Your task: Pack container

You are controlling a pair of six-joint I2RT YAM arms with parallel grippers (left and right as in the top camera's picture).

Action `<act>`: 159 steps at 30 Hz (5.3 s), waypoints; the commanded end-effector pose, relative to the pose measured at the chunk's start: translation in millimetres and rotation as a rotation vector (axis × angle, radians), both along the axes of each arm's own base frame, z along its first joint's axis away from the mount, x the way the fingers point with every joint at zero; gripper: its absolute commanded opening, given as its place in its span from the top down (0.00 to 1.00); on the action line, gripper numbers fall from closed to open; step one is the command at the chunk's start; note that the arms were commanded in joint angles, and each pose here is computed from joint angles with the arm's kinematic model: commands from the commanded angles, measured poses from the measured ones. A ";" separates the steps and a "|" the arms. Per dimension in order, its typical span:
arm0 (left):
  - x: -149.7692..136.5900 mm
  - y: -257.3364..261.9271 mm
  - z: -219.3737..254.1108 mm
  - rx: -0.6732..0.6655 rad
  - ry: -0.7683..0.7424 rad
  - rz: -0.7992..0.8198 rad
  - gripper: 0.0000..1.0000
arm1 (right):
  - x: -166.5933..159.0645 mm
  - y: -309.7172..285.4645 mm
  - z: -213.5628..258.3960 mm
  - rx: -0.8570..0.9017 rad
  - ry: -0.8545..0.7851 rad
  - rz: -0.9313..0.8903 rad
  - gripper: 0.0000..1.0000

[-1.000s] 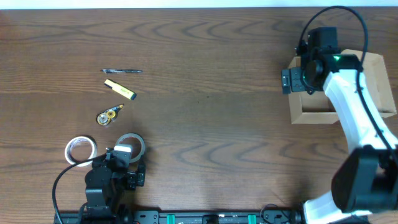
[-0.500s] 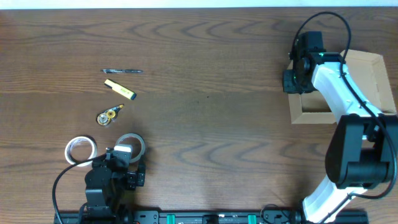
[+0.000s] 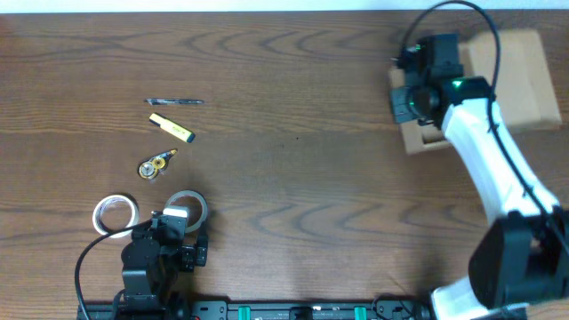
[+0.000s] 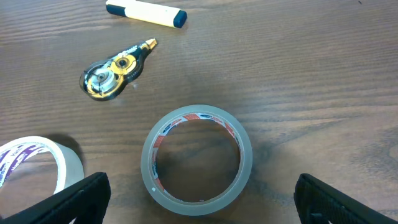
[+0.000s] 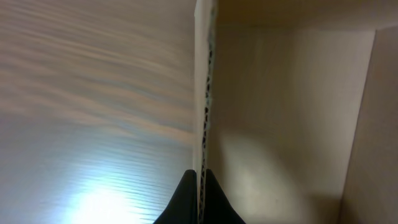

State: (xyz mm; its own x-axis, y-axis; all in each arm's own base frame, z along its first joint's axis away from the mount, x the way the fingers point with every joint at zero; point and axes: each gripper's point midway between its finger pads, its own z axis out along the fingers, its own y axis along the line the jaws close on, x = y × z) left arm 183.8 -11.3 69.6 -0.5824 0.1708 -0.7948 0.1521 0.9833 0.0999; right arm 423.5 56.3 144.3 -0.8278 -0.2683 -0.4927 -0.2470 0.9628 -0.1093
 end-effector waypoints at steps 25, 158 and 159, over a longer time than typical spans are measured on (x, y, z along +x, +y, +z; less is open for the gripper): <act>-1.7 -1.7 -7.1 -0.006 0.017 -0.009 0.05 | -120.7 201.8 -56.7 -0.026 0.182 1.205 0.99; -1.7 -1.7 -7.2 -0.006 0.017 -0.009 0.05 | -246.1 -43.3 -78.4 0.009 -0.362 0.026 0.01; -1.7 -1.7 -7.1 -0.006 0.017 -0.009 0.05 | -246.1 -43.3 -78.3 0.009 -0.363 0.026 0.01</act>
State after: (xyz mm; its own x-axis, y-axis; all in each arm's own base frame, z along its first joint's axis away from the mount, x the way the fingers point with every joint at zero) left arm 183.9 -11.3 69.6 -0.5821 0.1708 -0.7950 0.1520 0.9833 0.0999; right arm 178.1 13.7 69.6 -0.5895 -0.2747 -0.7597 -0.2135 0.9599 -0.1814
